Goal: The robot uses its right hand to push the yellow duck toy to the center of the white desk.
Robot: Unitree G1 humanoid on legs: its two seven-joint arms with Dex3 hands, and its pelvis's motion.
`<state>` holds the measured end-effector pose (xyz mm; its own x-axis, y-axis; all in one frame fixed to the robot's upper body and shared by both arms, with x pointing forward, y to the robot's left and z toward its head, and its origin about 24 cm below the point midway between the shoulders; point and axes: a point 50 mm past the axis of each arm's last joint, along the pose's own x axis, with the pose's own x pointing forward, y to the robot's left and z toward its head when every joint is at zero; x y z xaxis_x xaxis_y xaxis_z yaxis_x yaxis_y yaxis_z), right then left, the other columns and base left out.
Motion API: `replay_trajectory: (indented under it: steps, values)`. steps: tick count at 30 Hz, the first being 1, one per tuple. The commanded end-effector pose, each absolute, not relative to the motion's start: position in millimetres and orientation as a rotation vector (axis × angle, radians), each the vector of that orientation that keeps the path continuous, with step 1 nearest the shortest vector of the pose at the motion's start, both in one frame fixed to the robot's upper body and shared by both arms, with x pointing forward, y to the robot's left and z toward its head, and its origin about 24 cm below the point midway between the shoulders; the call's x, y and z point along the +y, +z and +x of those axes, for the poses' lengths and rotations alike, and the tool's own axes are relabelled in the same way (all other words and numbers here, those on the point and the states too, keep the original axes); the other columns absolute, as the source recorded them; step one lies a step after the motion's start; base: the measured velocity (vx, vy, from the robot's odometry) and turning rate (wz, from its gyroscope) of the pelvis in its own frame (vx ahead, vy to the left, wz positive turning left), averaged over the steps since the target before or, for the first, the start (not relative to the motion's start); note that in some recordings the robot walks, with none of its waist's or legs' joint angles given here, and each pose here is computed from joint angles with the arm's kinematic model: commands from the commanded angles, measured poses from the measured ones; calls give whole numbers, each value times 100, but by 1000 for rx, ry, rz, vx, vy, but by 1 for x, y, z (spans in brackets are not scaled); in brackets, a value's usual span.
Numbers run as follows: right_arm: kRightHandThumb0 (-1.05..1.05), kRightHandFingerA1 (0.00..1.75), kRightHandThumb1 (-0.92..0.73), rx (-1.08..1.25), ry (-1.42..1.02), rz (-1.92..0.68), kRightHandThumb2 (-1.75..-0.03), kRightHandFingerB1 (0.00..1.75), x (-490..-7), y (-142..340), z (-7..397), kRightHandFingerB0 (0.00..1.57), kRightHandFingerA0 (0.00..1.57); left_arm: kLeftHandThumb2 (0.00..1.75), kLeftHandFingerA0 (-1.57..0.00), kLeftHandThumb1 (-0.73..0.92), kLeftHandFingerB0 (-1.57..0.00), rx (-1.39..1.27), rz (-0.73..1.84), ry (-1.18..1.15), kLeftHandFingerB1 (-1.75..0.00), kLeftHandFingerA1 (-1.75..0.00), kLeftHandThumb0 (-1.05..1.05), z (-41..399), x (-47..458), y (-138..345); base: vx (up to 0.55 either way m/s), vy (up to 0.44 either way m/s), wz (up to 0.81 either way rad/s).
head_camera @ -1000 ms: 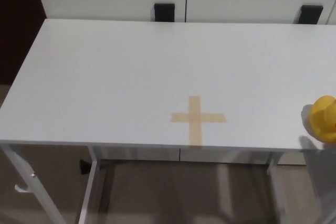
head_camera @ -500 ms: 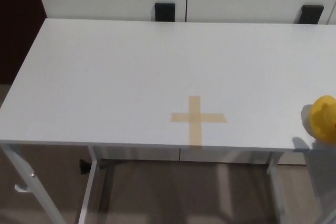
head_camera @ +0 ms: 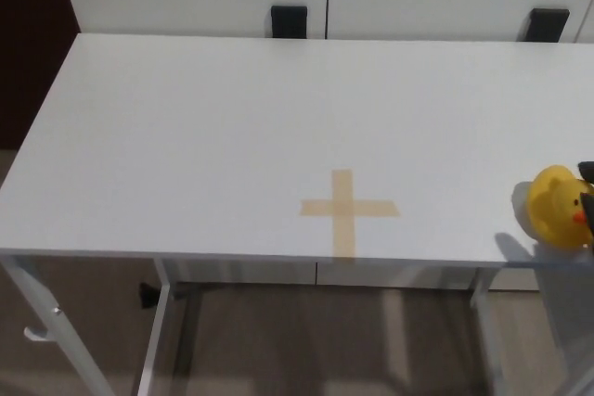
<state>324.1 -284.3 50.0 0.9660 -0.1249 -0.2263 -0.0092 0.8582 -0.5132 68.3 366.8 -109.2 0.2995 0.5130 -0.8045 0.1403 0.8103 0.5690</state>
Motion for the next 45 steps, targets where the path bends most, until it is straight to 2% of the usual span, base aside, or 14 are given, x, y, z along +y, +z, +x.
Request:
replay_trajectory:
  steps: [1,4,10,11,13,15,16,23,26,35,36,40,41,45]
  values:
    - [-82,46,-92,209,9,-591,-79,39,-261,59,338,26,23,70,-87,67,-82,1244,617,266,-57,-71,-15,66,367,-109,0,0,0]
    - [-84,46,-92,207,30,-601,-79,38,-252,59,341,27,24,62,-89,68,-84,1252,632,259,-56,-72,-17,66,367,-109,0,0,0]
    - [-88,48,-92,214,51,-578,-83,39,-234,52,342,28,24,67,-89,66,-81,1247,627,261,-58,-72,-17,67,366,-110,0,0,0]
    - [-83,46,-92,219,62,-573,-76,38,-229,48,340,27,19,68,-86,66,-79,1249,629,256,-58,-68,-15,67,366,-110,0,0,0]
    - [-83,46,-92,225,75,-569,-76,38,-223,44,338,27,19,68,-86,66,-79,1252,632,251,-58,-68,-15,66,365,-110,0,0,0]
    - [-84,47,-92,233,80,-560,-75,38,-220,40,337,27,19,60,-87,58,-79,1253,642,240,-56,-68,-19,65,365,-110,0,0,0]
    - [-86,48,-92,238,81,-551,-74,39,-217,37,336,26,16,64,-89,65,-81,1252,646,236,-58,-76,-18,65,365,-110,0,0,0]
    - [-82,48,-92,254,82,-507,-71,34,-199,28,332,18,16,64,-86,68,-80,1263,649,235,-58,-72,-18,62,364,-111,0,0,0]
    - [-84,48,-92,253,87,-492,-72,33,-192,26,331,15,15,71,-86,66,-82,1262,635,245,-58,-73,-14,59,364,-112,0,0,0]
    - [-84,50,-92,252,93,-457,-73,36,-173,25,332,15,13,63,-87,67,-82,1274,624,252,-58,-72,-17,58,364,-113,0,0,0]
    - [-88,51,-77,251,103,-448,-90,41,-164,24,333,14,12,64,-87,67,-80,1275,623,251,-57,-71,-19,57,363,-113,0,0,0]
    - [-88,51,-77,251,111,-443,-90,41,-158,24,334,13,11,63,-88,68,-82,1280,634,246,-57,-70,-19,57,363,-113,0,0,0]
    - [-88,53,-78,250,112,-442,-91,42,-154,24,334,13,12,70,-87,67,-83,1281,636,243,-59,-68,-14,56,363,-114,0,0,0]
    - [-88,54,-77,234,114,-442,-92,43,-142,24,336,13,12,71,-86,67,-85,1272,631,241,-60,-72,-16,57,362,-114,0,0,0]
